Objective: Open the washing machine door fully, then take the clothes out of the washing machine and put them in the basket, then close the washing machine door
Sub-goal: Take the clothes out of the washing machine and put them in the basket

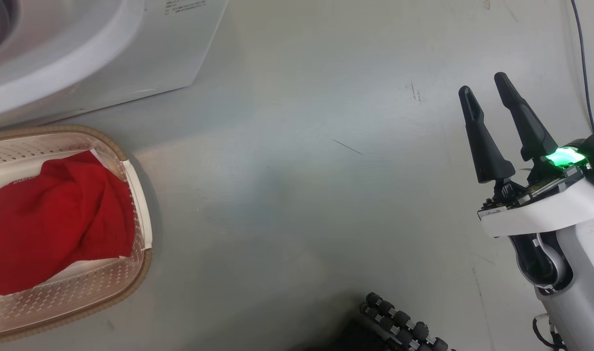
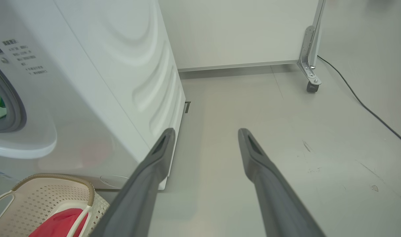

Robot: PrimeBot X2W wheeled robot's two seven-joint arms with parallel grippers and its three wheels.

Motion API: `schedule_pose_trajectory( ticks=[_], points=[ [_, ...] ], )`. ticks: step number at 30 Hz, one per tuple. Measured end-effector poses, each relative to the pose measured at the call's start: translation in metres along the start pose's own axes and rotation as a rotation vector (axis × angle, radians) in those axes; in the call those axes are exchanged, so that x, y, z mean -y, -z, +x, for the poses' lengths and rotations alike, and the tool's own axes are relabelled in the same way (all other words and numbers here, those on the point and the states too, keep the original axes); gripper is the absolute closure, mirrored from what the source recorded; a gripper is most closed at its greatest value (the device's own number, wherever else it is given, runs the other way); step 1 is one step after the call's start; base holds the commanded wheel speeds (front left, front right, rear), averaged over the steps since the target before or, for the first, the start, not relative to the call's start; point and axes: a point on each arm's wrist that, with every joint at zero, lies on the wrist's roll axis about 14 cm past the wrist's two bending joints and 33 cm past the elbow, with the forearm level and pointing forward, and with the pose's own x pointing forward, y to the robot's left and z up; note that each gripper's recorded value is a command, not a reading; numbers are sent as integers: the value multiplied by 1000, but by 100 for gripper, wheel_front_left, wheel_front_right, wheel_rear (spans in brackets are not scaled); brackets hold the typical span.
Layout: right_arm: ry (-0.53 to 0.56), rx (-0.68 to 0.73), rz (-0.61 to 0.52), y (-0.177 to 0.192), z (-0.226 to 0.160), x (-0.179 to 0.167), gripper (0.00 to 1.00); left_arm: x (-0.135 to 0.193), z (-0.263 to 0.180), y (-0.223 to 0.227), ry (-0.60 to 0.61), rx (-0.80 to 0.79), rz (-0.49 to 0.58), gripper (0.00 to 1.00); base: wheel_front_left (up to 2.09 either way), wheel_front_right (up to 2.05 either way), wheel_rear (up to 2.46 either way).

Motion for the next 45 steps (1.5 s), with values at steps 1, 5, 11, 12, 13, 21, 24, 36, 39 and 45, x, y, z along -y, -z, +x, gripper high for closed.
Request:
schedule_pose_trajectory(
  ticks=[1, 5, 11, 12, 13, 21, 24, 36, 39, 45],
  points=[
    [-2, 3, -1, -1, 0, -1, 0, 0, -1, -2, 3, 10, 5, 100, 0, 0, 0],
    [-8, 15, 0, -5, 0, -3, 0, 2, -9, -13, 18, 59, -11, 100, 0, 0, 0],
    [-14, 40, -7, -13, -1, -4, 0, 4, -21, -29, 32, 134, 2, 100, 0, 0, 0],
    [-17, 44, -8, -14, 0, -4, 0, 5, -23, -31, 37, 141, 0, 100, 0, 0, 0],
    [-21, 46, -10, -15, 0, -6, 0, 7, -25, -32, 41, 147, -2, 100, 0, 0, 0],
    [-49, 87, -24, -29, -1, -13, 0, 16, -42, -27, 105, 170, 7, 100, 0, 0, 0],
    [-63, 104, -33, -35, -1, -16, 0, 24, -52, -27, 140, 198, 18, 100, 0, 0, 0],
    [-124, 156, -65, -52, -13, -33, 0, 42, -121, -27, 247, 398, 0, 100, 0, 0, 0],
    [-136, 161, -71, -53, -16, -36, 0, 40, -135, -29, 248, 440, -7, 100, 0, 0, 0],
    [-172, 173, -69, -55, -22, -48, 0, 25, -177, -32, 234, 571, -51, 100, 0, 0, 0]
  ],
)
